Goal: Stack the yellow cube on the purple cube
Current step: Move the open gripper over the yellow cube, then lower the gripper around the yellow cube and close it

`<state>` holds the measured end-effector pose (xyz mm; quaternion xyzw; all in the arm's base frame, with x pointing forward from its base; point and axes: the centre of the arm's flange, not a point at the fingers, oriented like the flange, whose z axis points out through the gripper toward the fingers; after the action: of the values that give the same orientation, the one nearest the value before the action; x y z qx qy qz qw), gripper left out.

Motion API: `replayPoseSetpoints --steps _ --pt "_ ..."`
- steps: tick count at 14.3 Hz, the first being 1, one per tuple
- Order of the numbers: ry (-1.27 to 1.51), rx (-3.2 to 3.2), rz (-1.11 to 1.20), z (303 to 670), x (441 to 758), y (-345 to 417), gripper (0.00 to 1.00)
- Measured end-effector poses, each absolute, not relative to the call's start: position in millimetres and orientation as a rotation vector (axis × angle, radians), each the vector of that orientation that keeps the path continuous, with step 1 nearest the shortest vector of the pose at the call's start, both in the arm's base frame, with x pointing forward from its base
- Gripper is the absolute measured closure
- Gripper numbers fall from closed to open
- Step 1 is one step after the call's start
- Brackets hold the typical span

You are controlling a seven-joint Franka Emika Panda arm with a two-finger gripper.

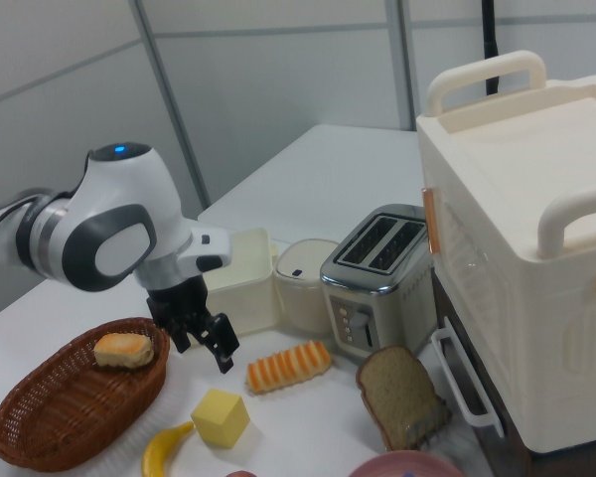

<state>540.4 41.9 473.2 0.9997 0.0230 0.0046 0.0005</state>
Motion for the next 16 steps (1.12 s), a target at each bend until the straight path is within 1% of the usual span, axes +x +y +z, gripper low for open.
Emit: replayPoseSetpoints --steps 3,7,8,11,16 --pt "0.109 3.137 0.032 454 531 54 0.0" --pt "0.161 3.121 0.026 431 525 66 0.0" --pt "0.169 3.112 0.026 424 526 69 0.0" --pt "0.163 3.033 0.012 387 533 84 0.0" --pt "0.158 3.007 -0.006 366 537 89 0.0"
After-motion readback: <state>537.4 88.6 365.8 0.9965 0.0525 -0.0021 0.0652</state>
